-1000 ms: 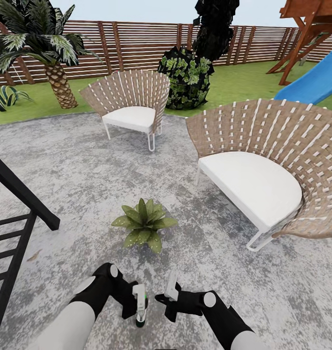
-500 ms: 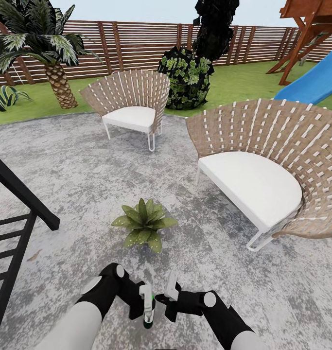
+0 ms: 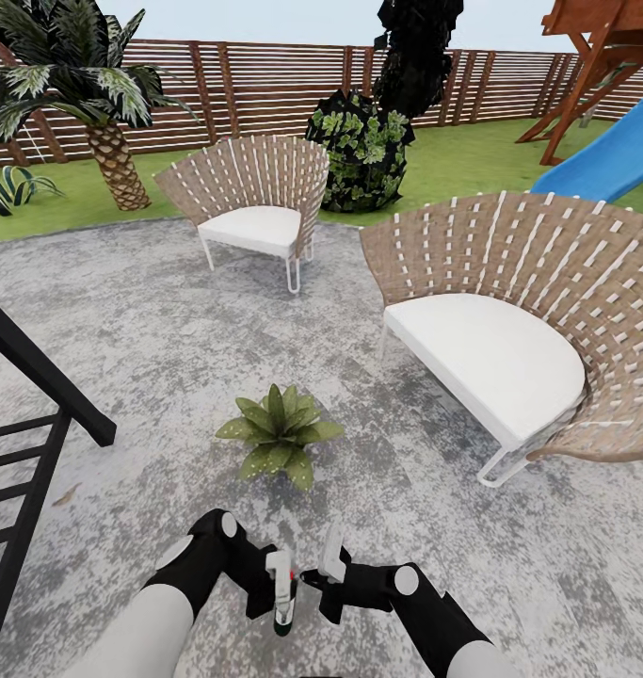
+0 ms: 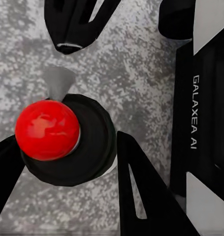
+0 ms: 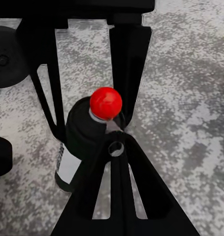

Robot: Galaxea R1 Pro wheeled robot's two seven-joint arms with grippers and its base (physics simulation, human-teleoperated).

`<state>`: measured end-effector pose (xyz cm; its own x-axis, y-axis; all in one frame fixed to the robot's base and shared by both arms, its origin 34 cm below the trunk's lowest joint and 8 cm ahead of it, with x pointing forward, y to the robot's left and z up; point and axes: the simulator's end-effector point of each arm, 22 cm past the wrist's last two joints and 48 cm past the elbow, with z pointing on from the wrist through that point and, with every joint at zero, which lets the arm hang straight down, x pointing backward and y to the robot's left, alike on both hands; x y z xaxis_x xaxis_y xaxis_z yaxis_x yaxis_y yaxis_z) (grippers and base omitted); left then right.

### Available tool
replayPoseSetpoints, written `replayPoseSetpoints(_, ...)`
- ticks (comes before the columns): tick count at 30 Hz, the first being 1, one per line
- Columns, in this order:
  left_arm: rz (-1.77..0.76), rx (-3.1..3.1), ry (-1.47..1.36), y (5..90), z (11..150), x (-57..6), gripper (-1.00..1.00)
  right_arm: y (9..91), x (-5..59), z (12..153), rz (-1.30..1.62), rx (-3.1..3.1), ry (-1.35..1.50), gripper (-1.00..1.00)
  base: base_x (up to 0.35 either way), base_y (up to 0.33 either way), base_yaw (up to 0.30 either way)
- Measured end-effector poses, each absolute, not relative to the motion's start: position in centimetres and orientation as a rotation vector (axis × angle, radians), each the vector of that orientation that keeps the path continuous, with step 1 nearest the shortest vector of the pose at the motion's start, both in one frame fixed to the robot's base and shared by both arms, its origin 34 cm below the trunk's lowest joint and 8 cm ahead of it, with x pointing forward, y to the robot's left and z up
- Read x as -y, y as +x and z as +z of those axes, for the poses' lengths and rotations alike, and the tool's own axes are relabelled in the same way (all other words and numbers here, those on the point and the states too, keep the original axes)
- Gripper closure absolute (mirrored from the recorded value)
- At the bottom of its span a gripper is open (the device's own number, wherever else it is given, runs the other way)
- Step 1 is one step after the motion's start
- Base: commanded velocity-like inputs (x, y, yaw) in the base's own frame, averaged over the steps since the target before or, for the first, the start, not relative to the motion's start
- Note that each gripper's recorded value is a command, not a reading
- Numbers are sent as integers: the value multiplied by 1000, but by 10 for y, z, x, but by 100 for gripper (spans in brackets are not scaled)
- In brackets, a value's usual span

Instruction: Pick up the pesticide atomizer in the garden and spray insectifuge to fully cover both potted plants in the garden.

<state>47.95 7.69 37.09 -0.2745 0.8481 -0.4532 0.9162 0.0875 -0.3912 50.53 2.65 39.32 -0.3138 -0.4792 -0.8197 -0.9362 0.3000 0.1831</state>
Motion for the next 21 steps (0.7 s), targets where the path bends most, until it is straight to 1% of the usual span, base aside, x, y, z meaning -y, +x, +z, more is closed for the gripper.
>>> replayPoseSetpoints(1, -941, -2236, 1820, 480, 370, -79, 100, 505, -26, 393, 896, -1918, -1259, 100, 0, 0, 0)
replayPoseSetpoints(4, -892, -2290, 1826, 480, 362, -114, 100, 505, -26, 393, 896, -1918, -1260, 100, 0, 0, 0)
replayPoseSetpoints(10, -767, -2449, 1830, 473, 346, -215, 100, 504, -21, 390, 891, -1927, -1263, 100, 0, 0, 0)
replayPoseSetpoints(11, -757, -2476, 1828, 469, 344, -229, 100, 504, -20, 389, 889, -1929, -1265, -100, 0, 0, 0)
replayPoseSetpoints(15, -720, -2527, 1814, 464, 339, -256, 100, 505, 3, 380, 857, -1957, -1269, -100, 0, 0, 0)
replayPoseSetpoints(17, -625, -2532, 1758, 479, 333, -259, 100, 508, 28, 371, 814, -1988, -1275, -100, 0, 0, 0)
replayPoseSetpoints(19, -567, -2541, 1605, 495, 327, -250, 100, 515, 62, 358, 728, -2034, -1263, -100, 0, 0, 0)
replayPoseSetpoints(21, -533, -2561, 1367, 513, 321, -239, 100, 504, 107, 330, 630, -2148, -1214, -100, 0, 0, 0)
